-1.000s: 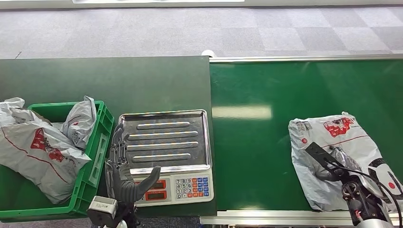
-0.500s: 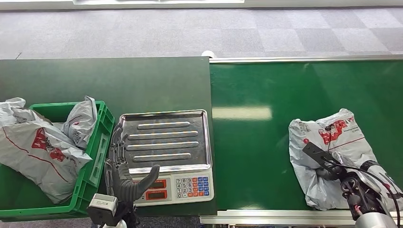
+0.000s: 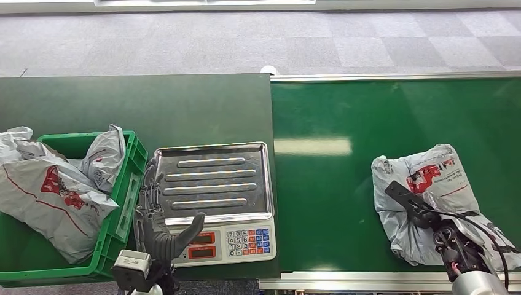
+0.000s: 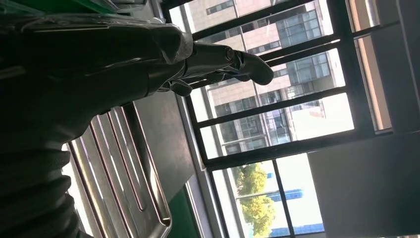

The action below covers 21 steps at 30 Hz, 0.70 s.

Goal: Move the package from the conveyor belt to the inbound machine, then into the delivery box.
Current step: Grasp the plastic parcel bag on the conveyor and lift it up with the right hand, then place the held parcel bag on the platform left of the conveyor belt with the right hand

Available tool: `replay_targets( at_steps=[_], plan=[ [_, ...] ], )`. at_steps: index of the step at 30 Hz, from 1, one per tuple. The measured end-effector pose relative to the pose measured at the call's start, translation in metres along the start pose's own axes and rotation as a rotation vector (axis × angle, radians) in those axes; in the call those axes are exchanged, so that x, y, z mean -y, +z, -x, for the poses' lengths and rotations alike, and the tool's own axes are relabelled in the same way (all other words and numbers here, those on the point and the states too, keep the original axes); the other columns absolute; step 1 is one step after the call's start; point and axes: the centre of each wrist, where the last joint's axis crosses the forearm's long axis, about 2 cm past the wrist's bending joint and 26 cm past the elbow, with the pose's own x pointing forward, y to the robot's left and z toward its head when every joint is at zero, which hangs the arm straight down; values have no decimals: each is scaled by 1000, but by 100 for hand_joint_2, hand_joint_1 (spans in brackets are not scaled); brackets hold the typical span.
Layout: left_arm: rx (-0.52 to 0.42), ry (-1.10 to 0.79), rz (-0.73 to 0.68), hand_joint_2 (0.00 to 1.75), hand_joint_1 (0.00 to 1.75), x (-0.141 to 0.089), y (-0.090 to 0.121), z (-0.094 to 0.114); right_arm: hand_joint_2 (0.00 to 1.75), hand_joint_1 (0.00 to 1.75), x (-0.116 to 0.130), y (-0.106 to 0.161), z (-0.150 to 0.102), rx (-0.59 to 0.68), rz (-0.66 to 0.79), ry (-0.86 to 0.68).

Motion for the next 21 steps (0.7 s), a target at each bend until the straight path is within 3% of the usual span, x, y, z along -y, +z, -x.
replay_targets(
  at_steps=[5, 10, 14, 17, 21],
  plan=[
    [7, -15, -29, 175, 0, -5, 8, -5, 175, 175, 12, -2, -30, 270, 254, -127],
    [22, -21, -35, 175, 0, -5, 8, -6, 175, 175, 35, 10, -57, 435, 608, -580],
    [29, -17, -35, 175, 0, -4, 5, -7, 175, 175, 45, 31, -50, 537, 888, -826],
    [35, -11, -34, 175, 0, -2, 2, -6, 175, 175, 49, 45, -42, 574, 1077, -914],
    [42, -6, -30, 175, 0, 0, 0, -5, 175, 175, 53, 59, -36, 605, 1226, -970]
  ],
)
